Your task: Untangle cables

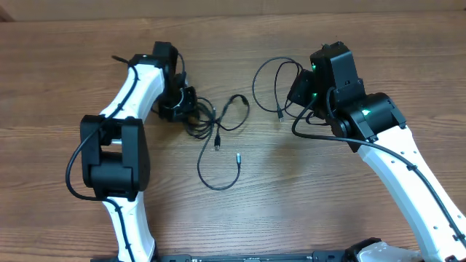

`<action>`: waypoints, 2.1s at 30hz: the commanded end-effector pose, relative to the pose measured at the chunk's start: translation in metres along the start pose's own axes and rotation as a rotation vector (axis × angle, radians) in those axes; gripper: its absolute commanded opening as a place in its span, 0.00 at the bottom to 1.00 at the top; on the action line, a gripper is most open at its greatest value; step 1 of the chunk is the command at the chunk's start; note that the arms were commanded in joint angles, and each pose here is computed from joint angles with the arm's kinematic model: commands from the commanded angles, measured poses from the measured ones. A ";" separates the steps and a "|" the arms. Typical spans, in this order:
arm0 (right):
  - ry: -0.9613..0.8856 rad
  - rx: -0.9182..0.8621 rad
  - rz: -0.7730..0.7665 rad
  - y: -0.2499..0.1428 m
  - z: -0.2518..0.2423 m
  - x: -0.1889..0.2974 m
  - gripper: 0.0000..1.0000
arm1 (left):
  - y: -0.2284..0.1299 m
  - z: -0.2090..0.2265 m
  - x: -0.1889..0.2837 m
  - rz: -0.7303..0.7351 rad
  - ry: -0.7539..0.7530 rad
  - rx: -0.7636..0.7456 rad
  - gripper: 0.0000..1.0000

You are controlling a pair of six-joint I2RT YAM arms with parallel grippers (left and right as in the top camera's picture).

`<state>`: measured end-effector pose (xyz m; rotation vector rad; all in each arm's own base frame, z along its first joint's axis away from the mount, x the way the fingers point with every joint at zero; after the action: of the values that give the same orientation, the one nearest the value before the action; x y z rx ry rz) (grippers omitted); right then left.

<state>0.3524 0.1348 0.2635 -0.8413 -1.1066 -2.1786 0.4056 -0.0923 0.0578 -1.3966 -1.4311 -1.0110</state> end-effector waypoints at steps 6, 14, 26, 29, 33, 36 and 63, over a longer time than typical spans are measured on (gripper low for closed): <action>0.009 -0.007 -0.031 0.008 0.003 0.005 0.04 | 0.007 -0.033 0.008 -0.031 -0.136 0.019 0.44; -0.012 -0.041 -0.054 0.021 -0.009 0.005 0.04 | 0.023 -0.045 0.081 -0.088 -0.100 -0.043 1.00; 0.219 0.083 0.061 0.011 0.023 0.011 0.04 | 0.006 -0.102 0.117 -0.064 -0.416 -0.302 0.99; 0.216 0.083 0.065 0.010 0.023 0.011 0.04 | 0.000 -0.123 0.128 -0.067 -0.578 -0.367 1.00; 0.214 0.083 0.090 0.006 0.021 0.011 0.04 | -0.004 -0.137 0.138 -0.083 -0.702 -0.440 1.00; 0.248 0.085 0.125 0.000 0.026 0.013 0.04 | -0.008 -0.147 0.139 -0.075 -0.736 -0.459 1.00; -0.180 0.003 -0.109 0.030 -0.042 0.010 0.04 | 0.018 -0.117 0.101 -0.105 -0.257 -0.093 0.04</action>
<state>0.3457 0.1328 0.2579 -0.7824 -1.0570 -2.0442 0.4206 -0.2013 0.1833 -1.7199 -1.6501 -1.0298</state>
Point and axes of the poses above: each gripper's point midway between its finger pads, its own x axis back along the fingers, its own z axis along the line the jaws close on, y = z × x, the point moved 3 cm from there along x, back along the fingers, and after that the axes turned 5 degrees about -x, right-handed, at the moved point
